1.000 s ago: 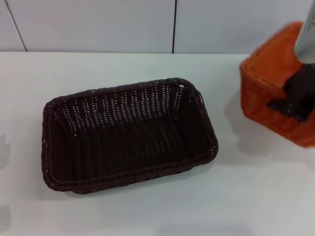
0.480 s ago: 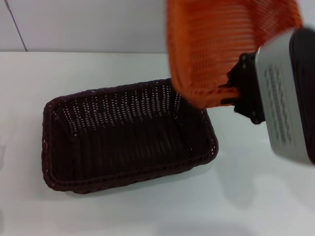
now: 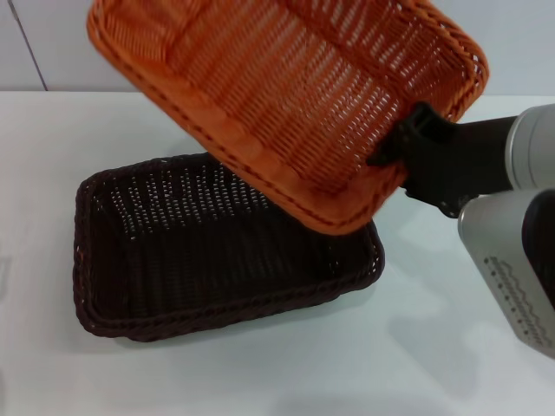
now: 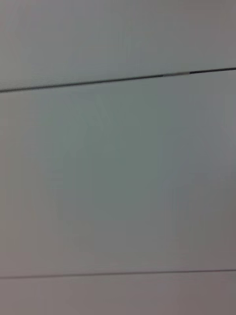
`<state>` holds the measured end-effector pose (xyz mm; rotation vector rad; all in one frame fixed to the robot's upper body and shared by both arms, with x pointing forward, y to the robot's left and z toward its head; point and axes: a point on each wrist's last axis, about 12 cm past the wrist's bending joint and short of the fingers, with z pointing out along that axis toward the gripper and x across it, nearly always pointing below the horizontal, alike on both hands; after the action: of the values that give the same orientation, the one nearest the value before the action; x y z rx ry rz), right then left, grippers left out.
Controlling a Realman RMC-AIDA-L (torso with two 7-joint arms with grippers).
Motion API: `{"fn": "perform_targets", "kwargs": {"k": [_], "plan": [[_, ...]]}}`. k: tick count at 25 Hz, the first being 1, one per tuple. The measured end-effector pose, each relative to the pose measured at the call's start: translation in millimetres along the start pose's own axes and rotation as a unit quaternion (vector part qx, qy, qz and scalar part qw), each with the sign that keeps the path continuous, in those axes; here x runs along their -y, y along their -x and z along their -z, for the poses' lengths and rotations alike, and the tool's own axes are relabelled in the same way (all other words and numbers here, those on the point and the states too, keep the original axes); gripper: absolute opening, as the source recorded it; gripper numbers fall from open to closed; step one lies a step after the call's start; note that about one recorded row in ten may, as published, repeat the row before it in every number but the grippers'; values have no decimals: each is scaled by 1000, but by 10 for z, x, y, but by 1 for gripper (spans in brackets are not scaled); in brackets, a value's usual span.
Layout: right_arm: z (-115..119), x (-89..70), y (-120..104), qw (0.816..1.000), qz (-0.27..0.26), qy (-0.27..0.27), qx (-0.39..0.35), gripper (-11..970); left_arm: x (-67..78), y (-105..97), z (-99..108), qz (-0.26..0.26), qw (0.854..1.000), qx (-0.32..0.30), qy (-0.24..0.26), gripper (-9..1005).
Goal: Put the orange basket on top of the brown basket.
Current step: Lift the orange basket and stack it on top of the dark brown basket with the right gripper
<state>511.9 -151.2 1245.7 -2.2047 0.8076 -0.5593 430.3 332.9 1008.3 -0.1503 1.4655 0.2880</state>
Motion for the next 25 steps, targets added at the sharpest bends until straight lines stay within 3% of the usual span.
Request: {"fn": "perform_targets", "kwargs": {"k": [2, 10, 25], "plan": [[-33, -44, 27, 999, 40, -26, 12, 163, 9, 3, -7, 8, 1000, -1, 4, 802], [-186, -223, 131, 992, 118, -25, 40, 163, 52, 12, -7, 22, 1000, -2, 7, 802], [-276, -391, 29, 991, 131, -10, 30, 164, 80, 8, -15, 36, 999, -7, 18, 802]]}}
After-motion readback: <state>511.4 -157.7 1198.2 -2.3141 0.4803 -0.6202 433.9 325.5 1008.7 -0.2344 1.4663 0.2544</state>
